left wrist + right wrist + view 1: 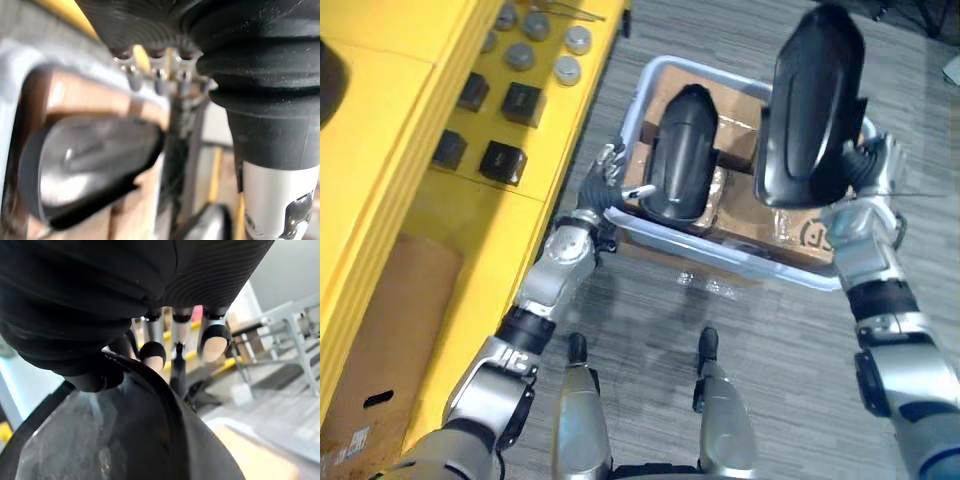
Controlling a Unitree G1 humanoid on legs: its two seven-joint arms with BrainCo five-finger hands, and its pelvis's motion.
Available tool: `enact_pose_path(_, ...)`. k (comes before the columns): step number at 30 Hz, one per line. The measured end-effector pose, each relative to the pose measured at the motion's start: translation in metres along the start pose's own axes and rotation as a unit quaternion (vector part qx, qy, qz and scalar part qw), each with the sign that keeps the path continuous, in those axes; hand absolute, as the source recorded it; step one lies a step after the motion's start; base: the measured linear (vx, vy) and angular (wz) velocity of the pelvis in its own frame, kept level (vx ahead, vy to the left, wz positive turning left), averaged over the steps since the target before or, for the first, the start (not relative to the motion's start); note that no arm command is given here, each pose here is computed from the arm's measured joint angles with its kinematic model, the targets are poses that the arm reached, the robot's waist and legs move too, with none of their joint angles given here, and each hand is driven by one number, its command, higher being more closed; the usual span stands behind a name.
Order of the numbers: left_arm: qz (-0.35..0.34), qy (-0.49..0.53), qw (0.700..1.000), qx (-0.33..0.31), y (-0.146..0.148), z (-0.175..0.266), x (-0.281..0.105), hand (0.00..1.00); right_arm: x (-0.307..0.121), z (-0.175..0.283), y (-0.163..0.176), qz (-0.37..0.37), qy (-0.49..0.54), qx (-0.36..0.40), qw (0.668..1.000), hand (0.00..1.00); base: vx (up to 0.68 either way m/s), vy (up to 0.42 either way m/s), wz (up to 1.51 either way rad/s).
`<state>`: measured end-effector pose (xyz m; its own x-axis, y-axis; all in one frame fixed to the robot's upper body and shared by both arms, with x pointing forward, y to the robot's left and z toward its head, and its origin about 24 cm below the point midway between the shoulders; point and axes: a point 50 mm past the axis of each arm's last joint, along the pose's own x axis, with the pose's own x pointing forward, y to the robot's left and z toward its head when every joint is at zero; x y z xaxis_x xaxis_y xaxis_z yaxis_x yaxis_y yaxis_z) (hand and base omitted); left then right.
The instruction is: Walk over and take plastic housings, then place them on the shelf
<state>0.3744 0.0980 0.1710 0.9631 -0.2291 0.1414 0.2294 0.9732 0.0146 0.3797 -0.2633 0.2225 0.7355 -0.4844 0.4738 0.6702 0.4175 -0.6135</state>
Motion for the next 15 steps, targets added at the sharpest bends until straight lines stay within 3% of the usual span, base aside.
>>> enact_pose_path(9,0.016,0.02,0.999,-0.043,0.007,0.026,0.027,0.0,-0.001,0.062,-0.019,-0.05,-0.159,0.048,0.985,1.0,0.01,0.0,-0.13)
enact_pose_path(15,-0.043,0.044,0.986,-0.156,-0.014,0.035,0.031,0.0,-0.012,0.084,-0.014,-0.04,-0.223,0.066,0.972,1.0,-0.01,0.013,-0.14)
